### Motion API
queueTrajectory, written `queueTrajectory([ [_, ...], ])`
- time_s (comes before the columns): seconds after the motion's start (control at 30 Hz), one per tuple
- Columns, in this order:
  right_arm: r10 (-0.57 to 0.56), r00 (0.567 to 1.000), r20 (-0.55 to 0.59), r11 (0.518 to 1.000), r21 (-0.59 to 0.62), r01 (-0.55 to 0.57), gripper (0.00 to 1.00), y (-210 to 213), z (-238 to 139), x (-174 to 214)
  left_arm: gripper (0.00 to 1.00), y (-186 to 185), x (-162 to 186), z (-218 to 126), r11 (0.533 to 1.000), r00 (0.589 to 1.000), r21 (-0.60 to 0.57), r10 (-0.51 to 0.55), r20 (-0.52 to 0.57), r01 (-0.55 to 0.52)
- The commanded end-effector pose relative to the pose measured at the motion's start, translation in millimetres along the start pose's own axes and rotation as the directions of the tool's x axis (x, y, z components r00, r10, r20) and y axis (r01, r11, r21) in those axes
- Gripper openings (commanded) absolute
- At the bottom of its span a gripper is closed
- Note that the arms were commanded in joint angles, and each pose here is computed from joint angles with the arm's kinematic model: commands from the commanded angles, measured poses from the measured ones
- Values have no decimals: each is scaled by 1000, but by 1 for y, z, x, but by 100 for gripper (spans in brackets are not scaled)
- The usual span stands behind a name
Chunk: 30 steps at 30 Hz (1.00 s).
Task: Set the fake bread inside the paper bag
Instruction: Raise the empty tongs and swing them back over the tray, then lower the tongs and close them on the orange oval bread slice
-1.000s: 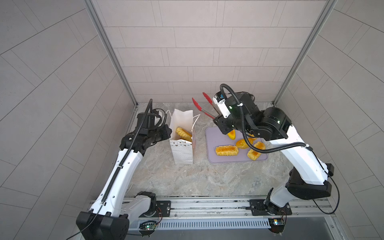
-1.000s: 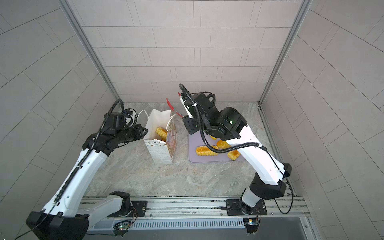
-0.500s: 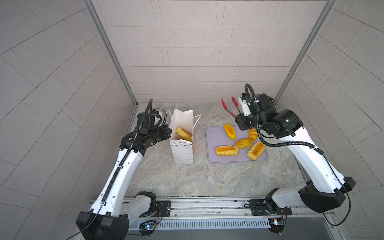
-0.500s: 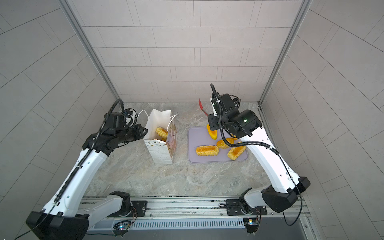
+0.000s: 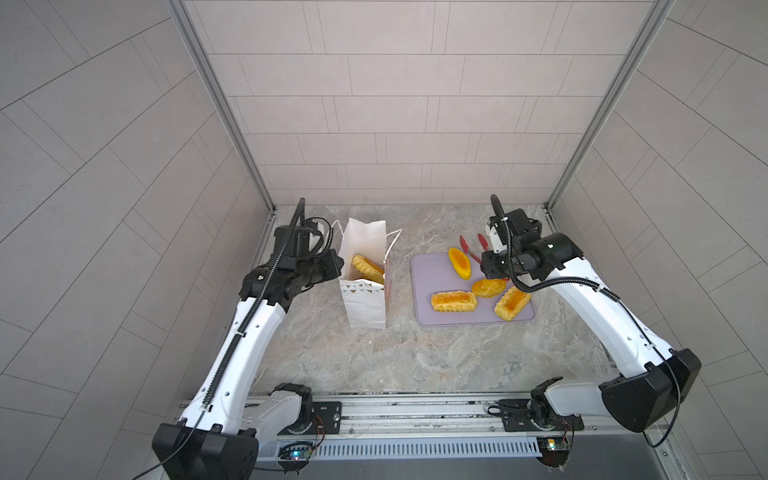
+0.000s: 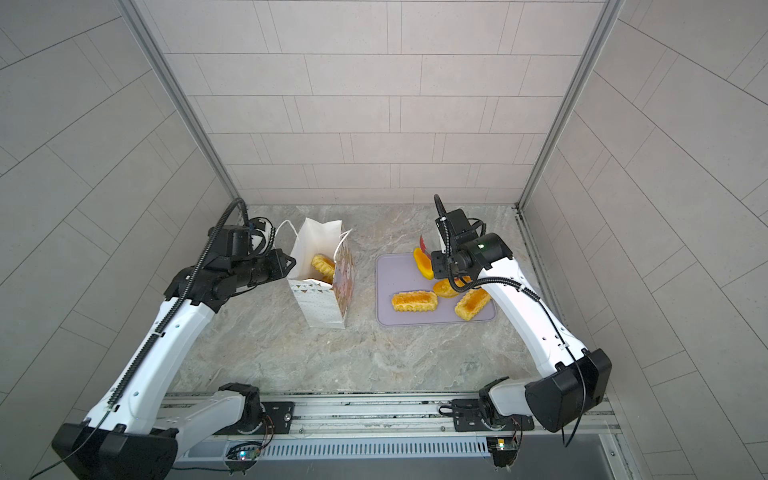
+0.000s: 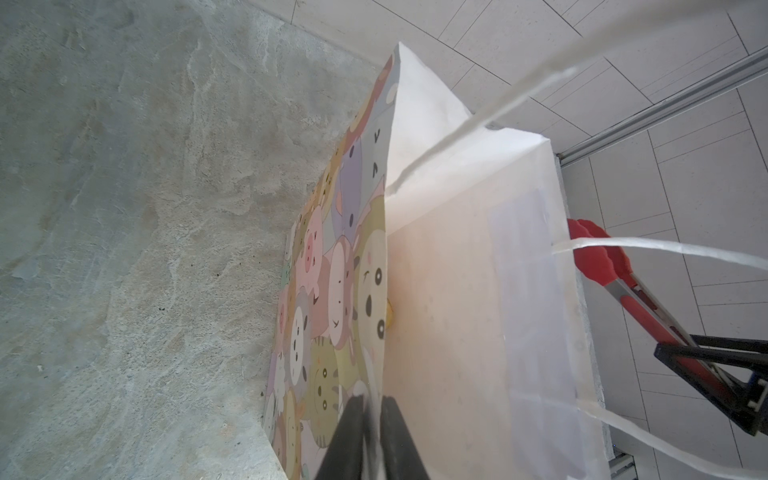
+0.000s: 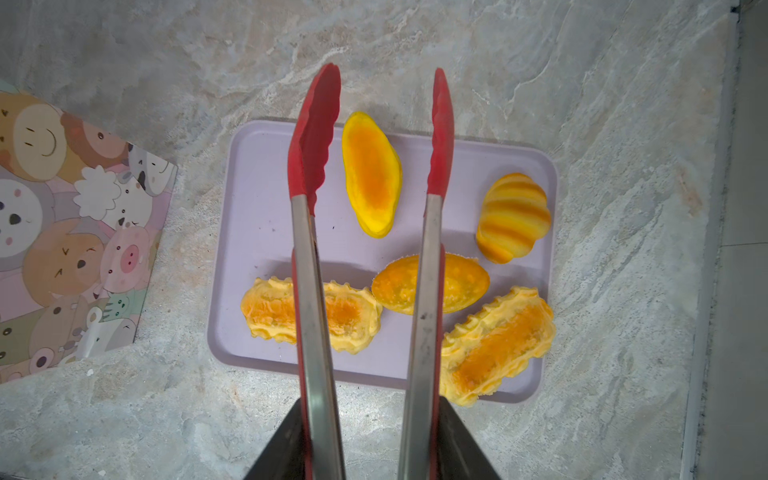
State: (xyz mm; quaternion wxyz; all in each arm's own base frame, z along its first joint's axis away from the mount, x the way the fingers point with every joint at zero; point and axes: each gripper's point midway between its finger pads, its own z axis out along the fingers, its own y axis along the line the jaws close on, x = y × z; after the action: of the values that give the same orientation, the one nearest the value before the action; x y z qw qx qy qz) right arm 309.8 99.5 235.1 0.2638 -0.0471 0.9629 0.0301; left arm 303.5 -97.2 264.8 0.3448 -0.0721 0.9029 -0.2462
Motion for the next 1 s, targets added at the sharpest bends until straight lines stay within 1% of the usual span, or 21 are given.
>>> queueTrajectory([
  [0.0, 3, 1000, 19, 1000, -1, -3, 46, -1, 5, -3, 15, -2, -4, -4, 1000, 1000, 4, 17, 12, -17],
  [0.27, -9, 999, -42, 1000, 2, 9, 46, 0, 29, 10, 15, 0, -2, -3, 1000, 1000, 1, 16, 8, -16],
  [0.5, -18, 996, -83, 1000, -12, 17, 49, 5, 45, 14, 15, 0, -1, -3, 1000, 1000, 0, 14, 9, -14],
  [0.7, -4, 990, -143, 1000, -9, 3, 51, 7, 61, 21, 15, 1, 0, -1, 1000, 1000, 0, 13, 5, -13],
  [0.8, -27, 983, -180, 1000, -11, 25, 52, 8, 67, 25, 15, 1, 0, -1, 1000, 1000, -1, 12, 5, -12],
  [0.97, -22, 970, -240, 1000, 10, 25, 53, 7, 79, 31, 15, 2, 0, -1, 1000, 1000, -2, 12, 5, -12],
])
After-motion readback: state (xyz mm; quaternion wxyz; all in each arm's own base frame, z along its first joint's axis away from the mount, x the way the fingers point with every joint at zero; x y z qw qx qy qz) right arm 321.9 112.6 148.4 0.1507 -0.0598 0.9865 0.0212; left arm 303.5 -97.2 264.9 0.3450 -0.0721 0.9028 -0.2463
